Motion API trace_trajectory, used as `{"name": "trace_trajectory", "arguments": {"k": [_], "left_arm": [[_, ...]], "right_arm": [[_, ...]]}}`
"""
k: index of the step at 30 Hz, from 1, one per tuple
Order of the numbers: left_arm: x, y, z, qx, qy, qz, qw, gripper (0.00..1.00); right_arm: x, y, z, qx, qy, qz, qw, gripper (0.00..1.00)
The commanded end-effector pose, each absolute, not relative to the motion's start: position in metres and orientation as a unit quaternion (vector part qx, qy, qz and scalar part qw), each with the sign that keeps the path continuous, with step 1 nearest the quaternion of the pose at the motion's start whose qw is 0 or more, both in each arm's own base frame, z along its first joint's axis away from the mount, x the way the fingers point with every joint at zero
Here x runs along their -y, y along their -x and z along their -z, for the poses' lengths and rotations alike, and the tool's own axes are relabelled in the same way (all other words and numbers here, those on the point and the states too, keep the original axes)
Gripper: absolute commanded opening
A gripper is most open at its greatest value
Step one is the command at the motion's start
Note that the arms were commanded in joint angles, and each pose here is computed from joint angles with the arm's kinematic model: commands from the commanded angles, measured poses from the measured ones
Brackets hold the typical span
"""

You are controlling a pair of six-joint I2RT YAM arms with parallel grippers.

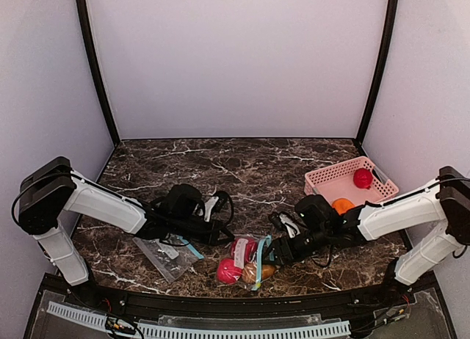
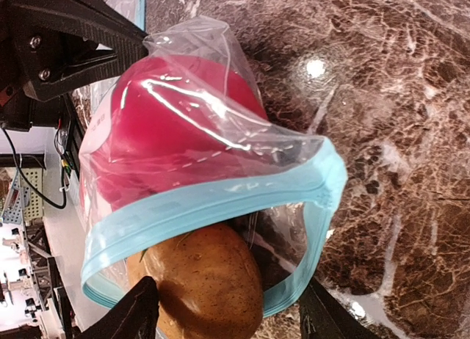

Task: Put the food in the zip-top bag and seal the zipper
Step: Pick up the fake vegetable from the zipper food storage bag.

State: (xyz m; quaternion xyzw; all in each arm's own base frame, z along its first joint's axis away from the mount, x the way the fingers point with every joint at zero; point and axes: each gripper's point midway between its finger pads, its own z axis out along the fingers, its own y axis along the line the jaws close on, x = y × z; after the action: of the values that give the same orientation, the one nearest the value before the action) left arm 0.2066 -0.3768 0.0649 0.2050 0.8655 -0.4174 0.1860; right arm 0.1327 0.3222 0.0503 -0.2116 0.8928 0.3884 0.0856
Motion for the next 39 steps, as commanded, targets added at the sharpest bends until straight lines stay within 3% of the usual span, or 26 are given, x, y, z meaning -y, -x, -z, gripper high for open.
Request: {"name": "trace_trajectory", "arguments": {"k": [1,8,18,23,27,39], "left_arm": [[0.373,-0.211,-0.061,-0.875,-0.202,0.399,0.186,0.01],[0.369,-0.213,-0.06,-0.88,-0.198,0.388,0.191,0.01],[0.371,-0.211,-0.064,-0.87,-0.219,0.396,0.196,0.01],[0.381,-0.204,-0.073,-0.845,-0.265,0.426,0.187,0.01],[0.389,-0.202,-0.079,-0.827,-0.295,0.444,0.179,0.01],[0.396,-0.206,-0.075,-0.823,-0.32,0.441,0.157,0.01]], "right_arm": [[-0.33,-0.122,-0.052,-0.887,0.211,-0.404,0.072,0.61],[-0.332,-0.108,-0.05,-0.894,0.204,-0.394,0.063,0.56],[-0.324,-0.106,-0.066,-0.893,0.261,-0.334,0.152,0.55],[-0.322,-0.104,-0.082,-0.855,0.339,-0.321,0.226,0.66],[-0.325,-0.106,-0.087,-0.82,0.402,-0.31,0.263,0.67],[-0.337,-0.09,-0.069,-0.772,0.501,-0.301,0.25,0.66]]}}
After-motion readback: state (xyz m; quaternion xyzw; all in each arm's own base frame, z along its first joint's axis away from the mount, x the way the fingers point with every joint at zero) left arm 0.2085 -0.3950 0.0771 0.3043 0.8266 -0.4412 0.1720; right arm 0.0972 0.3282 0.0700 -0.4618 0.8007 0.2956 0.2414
